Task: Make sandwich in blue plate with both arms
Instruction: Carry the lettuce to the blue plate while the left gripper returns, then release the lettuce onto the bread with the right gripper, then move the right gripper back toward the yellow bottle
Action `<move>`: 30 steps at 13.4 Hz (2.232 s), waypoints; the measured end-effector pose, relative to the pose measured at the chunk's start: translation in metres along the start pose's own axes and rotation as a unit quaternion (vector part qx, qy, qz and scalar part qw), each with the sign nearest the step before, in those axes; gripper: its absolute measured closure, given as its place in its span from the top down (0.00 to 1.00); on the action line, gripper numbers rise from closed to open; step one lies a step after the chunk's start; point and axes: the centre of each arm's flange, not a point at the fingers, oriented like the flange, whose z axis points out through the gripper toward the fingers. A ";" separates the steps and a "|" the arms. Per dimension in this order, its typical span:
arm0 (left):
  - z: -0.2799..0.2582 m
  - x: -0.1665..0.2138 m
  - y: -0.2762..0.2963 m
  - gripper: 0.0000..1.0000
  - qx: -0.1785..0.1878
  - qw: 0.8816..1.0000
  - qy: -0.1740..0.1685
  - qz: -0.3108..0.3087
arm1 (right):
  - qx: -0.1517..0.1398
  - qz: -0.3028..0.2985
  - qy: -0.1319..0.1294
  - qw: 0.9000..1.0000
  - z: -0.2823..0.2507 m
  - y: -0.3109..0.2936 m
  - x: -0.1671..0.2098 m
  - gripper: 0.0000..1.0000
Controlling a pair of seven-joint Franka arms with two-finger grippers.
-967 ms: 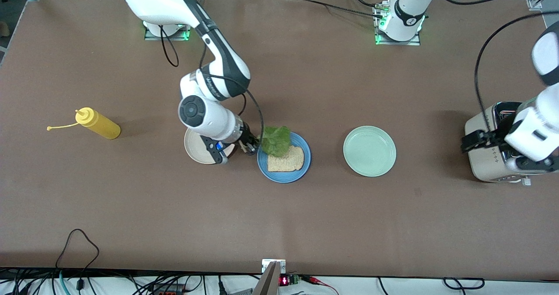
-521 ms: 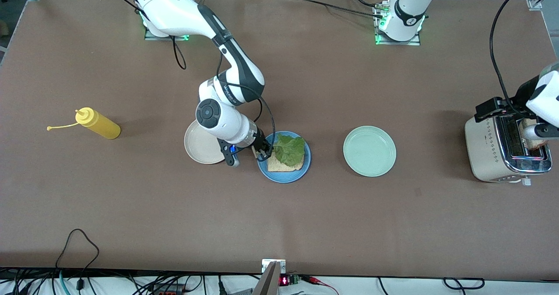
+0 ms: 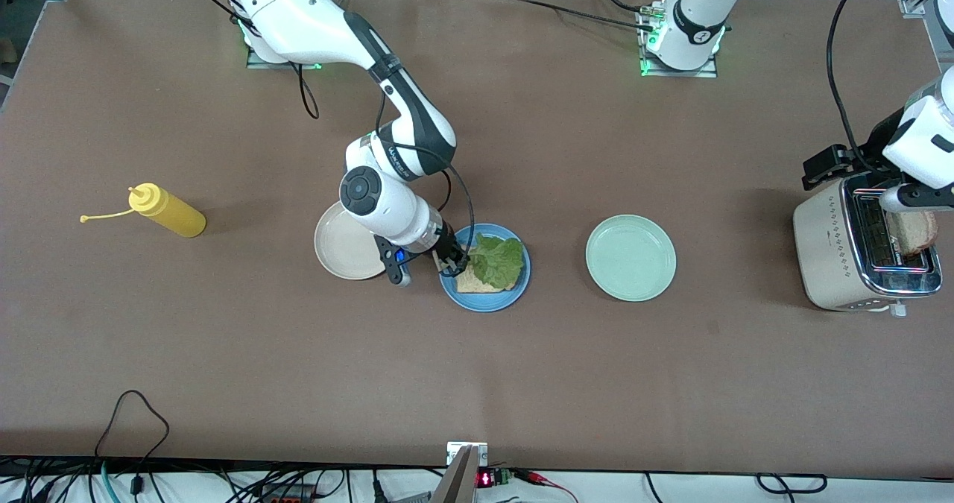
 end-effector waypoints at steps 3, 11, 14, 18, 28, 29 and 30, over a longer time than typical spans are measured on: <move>-0.001 -0.001 0.001 1.00 0.000 1.000 0.000 0.001 | -0.002 0.003 0.002 1.000 0.006 0.001 0.003 0.20; -0.001 -0.002 0.001 1.00 0.000 1.000 0.000 0.001 | -0.011 -0.011 0.006 1.000 0.003 0.000 0.010 0.96; -0.001 -0.002 0.001 1.00 0.000 1.000 0.001 0.001 | -0.027 -0.068 0.005 0.997 -0.018 -0.006 0.021 1.00; -0.001 -0.002 0.001 1.00 0.000 1.000 0.001 0.001 | -0.064 -0.143 -0.017 0.987 -0.078 -0.010 0.060 1.00; -0.001 -0.002 0.000 1.00 0.000 1.000 0.001 0.000 | -0.150 -0.343 -0.037 0.927 -0.239 0.031 0.146 1.00; -0.001 -0.002 0.000 1.00 0.000 1.000 0.001 0.000 | -0.154 -0.361 -0.044 0.919 -0.261 0.044 0.162 1.00; -0.001 -0.002 0.000 1.00 0.000 1.000 0.001 0.000 | -0.158 -0.374 -0.054 0.912 -0.283 0.061 0.179 1.00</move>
